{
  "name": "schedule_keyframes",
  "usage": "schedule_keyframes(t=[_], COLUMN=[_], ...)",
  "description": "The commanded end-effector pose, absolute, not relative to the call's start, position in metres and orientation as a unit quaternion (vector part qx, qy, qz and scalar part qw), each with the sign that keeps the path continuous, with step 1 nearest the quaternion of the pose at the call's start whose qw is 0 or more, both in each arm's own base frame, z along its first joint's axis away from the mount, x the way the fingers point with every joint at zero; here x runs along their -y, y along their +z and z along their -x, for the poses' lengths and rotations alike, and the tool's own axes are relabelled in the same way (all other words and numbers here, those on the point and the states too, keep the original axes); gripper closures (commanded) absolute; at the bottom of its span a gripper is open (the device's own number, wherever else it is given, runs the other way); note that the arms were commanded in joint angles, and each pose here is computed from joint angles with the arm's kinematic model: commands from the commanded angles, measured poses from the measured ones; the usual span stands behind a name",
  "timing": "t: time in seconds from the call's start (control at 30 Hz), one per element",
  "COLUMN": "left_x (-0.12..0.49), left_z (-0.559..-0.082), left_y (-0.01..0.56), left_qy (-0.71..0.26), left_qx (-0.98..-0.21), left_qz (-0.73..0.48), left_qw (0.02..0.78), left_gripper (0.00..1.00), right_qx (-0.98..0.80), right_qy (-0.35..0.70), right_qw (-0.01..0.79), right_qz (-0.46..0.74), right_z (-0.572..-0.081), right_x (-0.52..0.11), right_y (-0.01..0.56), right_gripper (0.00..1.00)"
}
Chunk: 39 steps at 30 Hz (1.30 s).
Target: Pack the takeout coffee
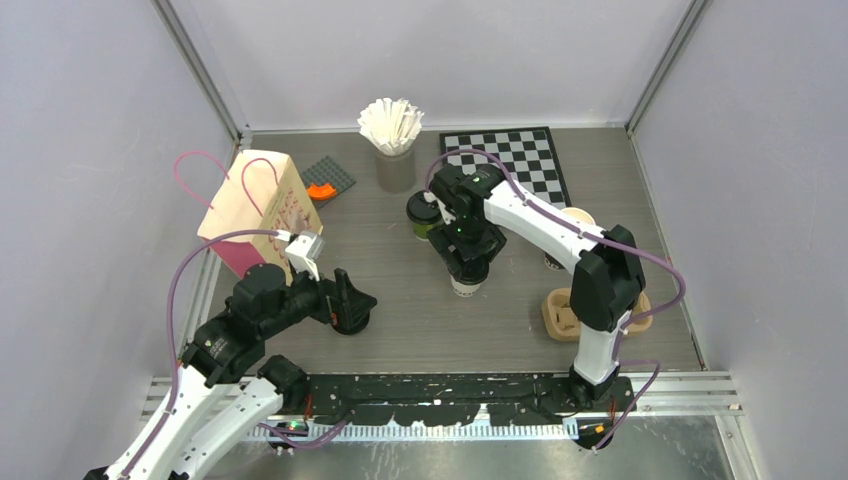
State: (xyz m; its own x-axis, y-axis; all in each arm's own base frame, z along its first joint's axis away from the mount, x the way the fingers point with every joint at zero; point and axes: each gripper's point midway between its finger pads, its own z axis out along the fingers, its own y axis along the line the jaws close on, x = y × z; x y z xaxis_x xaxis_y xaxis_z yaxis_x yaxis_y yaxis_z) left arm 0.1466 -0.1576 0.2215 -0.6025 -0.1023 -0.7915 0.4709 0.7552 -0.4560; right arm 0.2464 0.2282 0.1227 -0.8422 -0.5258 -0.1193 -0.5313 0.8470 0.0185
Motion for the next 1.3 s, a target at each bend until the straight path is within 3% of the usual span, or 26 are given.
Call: schedule_keyframes(t=[0.0, 0.37, 0.6, 1.0, 1.27], left_x=[0.158, 0.159, 0.188, 0.217, 0.239], left_z=[-0.151, -0.154, -0.158, -0.197, -0.222], left_y=[0.223, 0.219, 0.222, 0.212, 0.205], left_qy=[-0.325, -0.318, -0.376, -0.410, -0.435], left_qx=[-0.831, -0.840, -0.837, -0.844, -0.834], left_qz=[-0.113, -0.112, -0.097, 0.017, 0.041], left_qw=[0.436, 0.426, 0.385, 0.345, 0.337], left_gripper=[0.00, 0.00, 0.01, 0.16, 0.21], right_qx=[-0.955, -0.949, -0.942, -0.927, -0.912], right_qy=[0.047, 0.051, 0.071, 0.109, 0.148], right_qw=[0.054, 0.092, 0.105, 0.112, 0.119], right_qz=[0.288, 0.296, 0.310, 0.341, 0.363], right_z=[-0.244, -0.254, -0.251, -0.241, -0.231], right_x=[-0.236, -0.239, -0.241, -0.240, -0.246], right_y=[0.108, 0.128, 0.131, 0.133, 0.138], right_gripper=[0.13, 0.07, 0.07, 0.06, 0.06])
